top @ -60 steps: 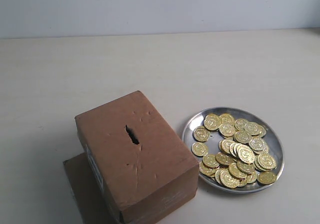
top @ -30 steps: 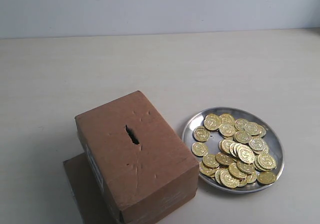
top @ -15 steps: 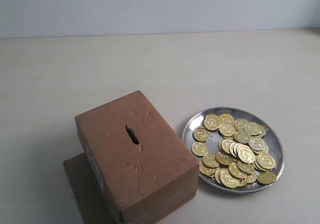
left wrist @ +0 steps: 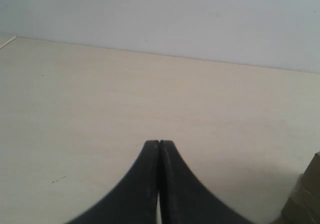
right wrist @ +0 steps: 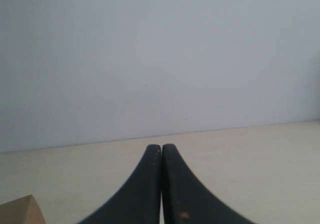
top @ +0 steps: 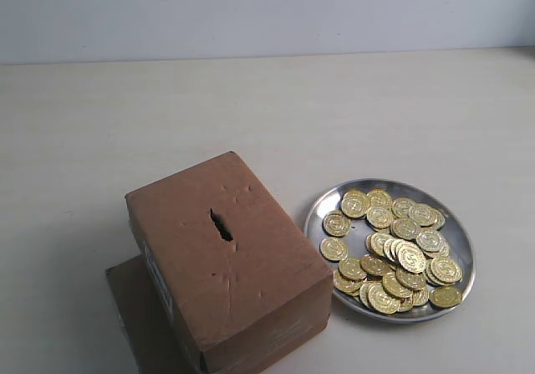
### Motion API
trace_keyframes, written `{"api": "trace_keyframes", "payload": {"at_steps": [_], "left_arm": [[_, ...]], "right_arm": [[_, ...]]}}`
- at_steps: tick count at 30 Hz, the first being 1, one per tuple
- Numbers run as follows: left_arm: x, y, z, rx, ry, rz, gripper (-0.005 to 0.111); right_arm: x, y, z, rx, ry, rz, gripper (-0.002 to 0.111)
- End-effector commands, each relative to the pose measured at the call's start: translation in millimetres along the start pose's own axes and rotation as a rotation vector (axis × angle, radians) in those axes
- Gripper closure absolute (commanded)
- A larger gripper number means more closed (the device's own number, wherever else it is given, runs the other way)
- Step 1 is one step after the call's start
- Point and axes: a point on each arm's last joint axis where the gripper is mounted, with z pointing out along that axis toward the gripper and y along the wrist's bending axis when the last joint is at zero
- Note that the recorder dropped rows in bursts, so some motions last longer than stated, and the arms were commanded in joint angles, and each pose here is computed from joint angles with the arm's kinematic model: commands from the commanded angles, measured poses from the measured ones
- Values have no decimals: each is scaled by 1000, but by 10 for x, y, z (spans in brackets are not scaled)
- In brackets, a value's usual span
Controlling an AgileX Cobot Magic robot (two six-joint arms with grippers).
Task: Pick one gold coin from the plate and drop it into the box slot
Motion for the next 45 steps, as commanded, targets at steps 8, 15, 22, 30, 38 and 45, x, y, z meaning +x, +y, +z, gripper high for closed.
{"api": "trace_keyframes", "payload": {"at_steps": [8, 15, 22, 30, 38, 45], "left_arm": [[-6, 3, -5, -3, -9, 8, 107], [-6, 3, -5, -3, -9, 8, 107], [-6, 3, -5, -3, -9, 8, 107], [-6, 3, -5, -3, -9, 5, 107], [-6, 3, -5, -3, -9, 5, 107], [-6, 3, -5, -3, -9, 8, 107]], "right_arm": [[-14, -157, -6, 167, -51, 301, 108], [-17, -140, -17, 145, -62, 375, 108], [-16, -136, -16, 141, -61, 384, 108], [124, -247, -46, 292, 77, 321, 108], [165, -240, -51, 261, 178, -74, 108], [186, -237, -54, 246, 216, -185, 108]]}}
